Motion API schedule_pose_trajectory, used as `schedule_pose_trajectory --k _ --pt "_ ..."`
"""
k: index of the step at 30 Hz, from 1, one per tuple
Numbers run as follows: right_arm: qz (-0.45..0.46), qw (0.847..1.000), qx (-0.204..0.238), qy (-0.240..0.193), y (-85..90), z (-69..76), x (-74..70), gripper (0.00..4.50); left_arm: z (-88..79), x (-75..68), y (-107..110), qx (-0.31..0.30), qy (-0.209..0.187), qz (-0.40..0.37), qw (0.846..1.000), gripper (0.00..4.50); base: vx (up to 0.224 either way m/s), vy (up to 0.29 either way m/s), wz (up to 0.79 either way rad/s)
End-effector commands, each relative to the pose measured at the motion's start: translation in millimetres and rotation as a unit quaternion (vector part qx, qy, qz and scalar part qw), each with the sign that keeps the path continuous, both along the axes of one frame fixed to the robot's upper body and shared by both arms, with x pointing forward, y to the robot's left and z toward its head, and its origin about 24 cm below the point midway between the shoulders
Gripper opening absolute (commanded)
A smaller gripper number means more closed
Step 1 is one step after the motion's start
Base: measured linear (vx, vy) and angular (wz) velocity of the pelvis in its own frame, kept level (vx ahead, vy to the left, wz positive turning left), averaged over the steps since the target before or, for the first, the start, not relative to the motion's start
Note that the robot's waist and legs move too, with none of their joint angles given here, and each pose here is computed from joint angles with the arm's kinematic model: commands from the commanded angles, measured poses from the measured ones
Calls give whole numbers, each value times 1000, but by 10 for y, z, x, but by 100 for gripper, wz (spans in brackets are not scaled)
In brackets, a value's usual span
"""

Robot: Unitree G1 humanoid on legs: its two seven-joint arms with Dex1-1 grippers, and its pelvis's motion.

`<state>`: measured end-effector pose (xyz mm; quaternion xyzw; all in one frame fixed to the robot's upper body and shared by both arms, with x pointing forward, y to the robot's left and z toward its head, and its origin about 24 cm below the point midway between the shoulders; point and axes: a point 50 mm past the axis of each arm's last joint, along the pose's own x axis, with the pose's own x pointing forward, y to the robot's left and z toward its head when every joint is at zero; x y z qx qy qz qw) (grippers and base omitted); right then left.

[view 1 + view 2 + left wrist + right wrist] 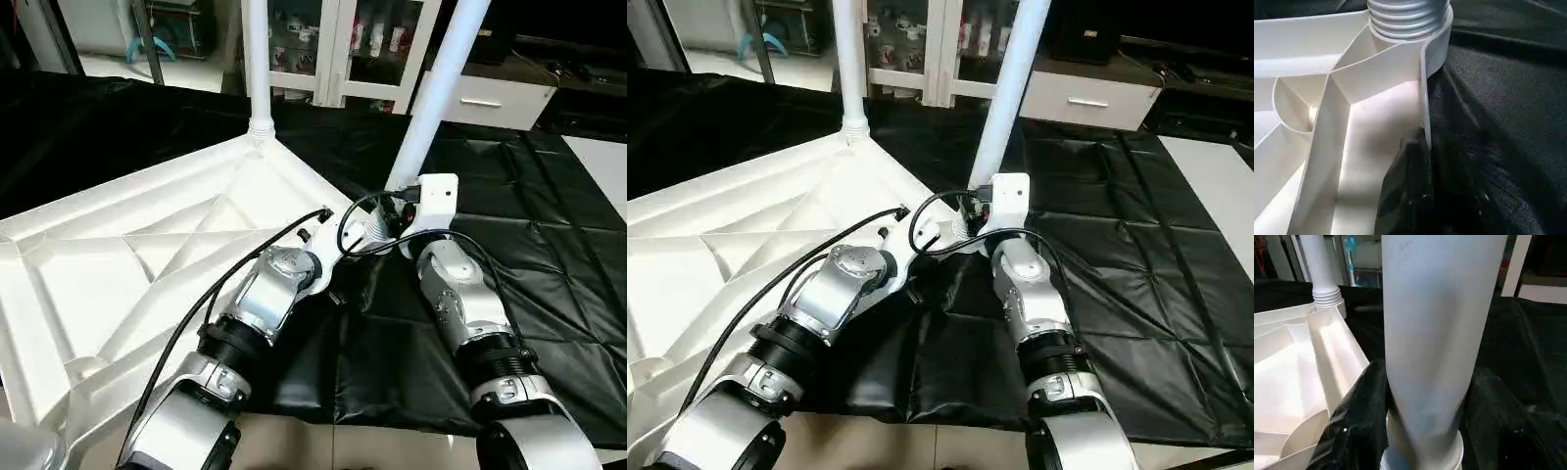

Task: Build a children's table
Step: Insert table leg to table base

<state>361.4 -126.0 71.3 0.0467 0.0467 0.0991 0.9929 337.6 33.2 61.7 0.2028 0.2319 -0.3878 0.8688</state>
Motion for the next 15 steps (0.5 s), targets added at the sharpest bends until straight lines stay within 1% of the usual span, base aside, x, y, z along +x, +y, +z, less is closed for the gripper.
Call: schedule_pose_trajectory --k 1,2,5,7,10,12,14,15 --pt "-54 988 -7 146 -192 -594 -174 217 156 -157 -419 -56 -3 -102 993 0 0 0 0" --pt "-49 989 -8 140 -186 -575 -168 252 156 -153 -410 -56 -4 -102 993 0 0 0 0" --pt "-23 992 -13 126 -157 -524 -157 255 157 -137 -374 -53 -6 -101 993 0 0 0 0" --pt "-9 993 -15 120 -140 -497 -155 289 160 -124 -351 -52 -9 -100 994 0 0 0 0" --pt "15 995 -11 99 -130 -416 -158 300 173 -94 -293 -49 -17 -99 994 0 0 0 0" --pt "25 996 -1 81 -150 -341 -165 328 190 -65 -240 -48 -23 -96 994 0 0 0 0" --pt "25 997 -2 72 -177 -306 -166 340 205 -49 -215 -48 -26 -95 994 0 0 0 0" --pt "30 997 0 67 -191 -280 -172 360 212 -42 -198 -48 -28 -96 994 0 0 0 0"
